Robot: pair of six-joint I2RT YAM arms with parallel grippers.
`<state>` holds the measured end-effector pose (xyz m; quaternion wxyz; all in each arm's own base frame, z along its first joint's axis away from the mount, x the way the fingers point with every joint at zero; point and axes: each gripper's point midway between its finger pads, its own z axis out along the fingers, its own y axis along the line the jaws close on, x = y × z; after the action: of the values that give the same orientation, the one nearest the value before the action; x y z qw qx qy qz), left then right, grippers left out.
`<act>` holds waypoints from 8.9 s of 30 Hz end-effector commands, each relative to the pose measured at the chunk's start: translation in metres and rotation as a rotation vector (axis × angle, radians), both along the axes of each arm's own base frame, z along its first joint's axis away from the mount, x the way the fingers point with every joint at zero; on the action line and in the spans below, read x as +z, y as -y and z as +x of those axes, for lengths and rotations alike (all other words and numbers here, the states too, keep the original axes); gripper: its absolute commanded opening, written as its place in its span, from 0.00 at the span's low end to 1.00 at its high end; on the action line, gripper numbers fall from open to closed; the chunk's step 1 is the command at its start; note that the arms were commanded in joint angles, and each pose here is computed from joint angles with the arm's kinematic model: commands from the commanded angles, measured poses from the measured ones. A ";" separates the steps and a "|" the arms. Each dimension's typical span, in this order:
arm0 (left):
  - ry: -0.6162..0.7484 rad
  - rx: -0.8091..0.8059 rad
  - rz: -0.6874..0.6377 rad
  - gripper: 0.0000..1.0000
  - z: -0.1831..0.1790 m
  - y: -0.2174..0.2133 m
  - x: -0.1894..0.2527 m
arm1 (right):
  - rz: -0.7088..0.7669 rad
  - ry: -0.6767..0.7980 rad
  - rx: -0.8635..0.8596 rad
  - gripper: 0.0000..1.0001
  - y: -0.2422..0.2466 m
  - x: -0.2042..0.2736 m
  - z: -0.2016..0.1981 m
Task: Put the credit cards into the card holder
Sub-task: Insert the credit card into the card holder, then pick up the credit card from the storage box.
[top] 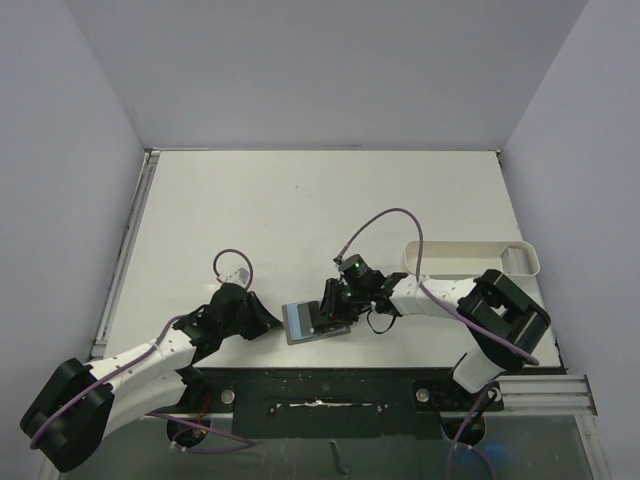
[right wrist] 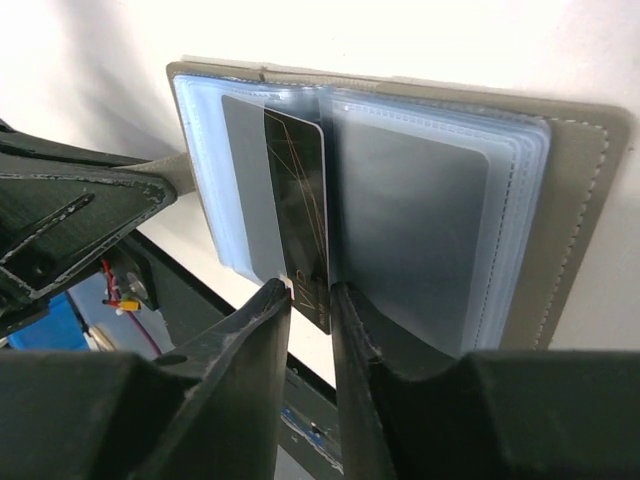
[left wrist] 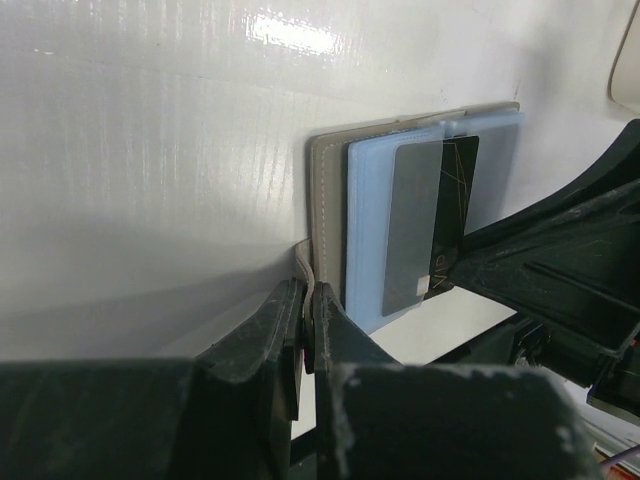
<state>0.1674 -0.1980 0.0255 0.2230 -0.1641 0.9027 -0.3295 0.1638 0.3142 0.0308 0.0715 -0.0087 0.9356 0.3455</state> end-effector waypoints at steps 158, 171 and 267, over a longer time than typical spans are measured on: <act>0.081 -0.107 0.095 0.00 0.035 0.014 0.003 | -0.098 0.261 0.023 0.54 -0.028 0.041 0.037; 0.075 -0.115 0.068 0.00 0.032 0.017 0.000 | -0.090 0.208 0.048 0.56 -0.038 0.017 0.032; 0.667 -0.314 0.098 0.76 0.014 -0.010 0.198 | -1.373 0.117 -0.506 0.50 0.497 0.049 0.154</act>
<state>0.1780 -0.1900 0.2102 0.4349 0.1051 0.8227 -0.3507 0.3158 -0.1662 0.0659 0.1660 0.1502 0.9273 -0.3000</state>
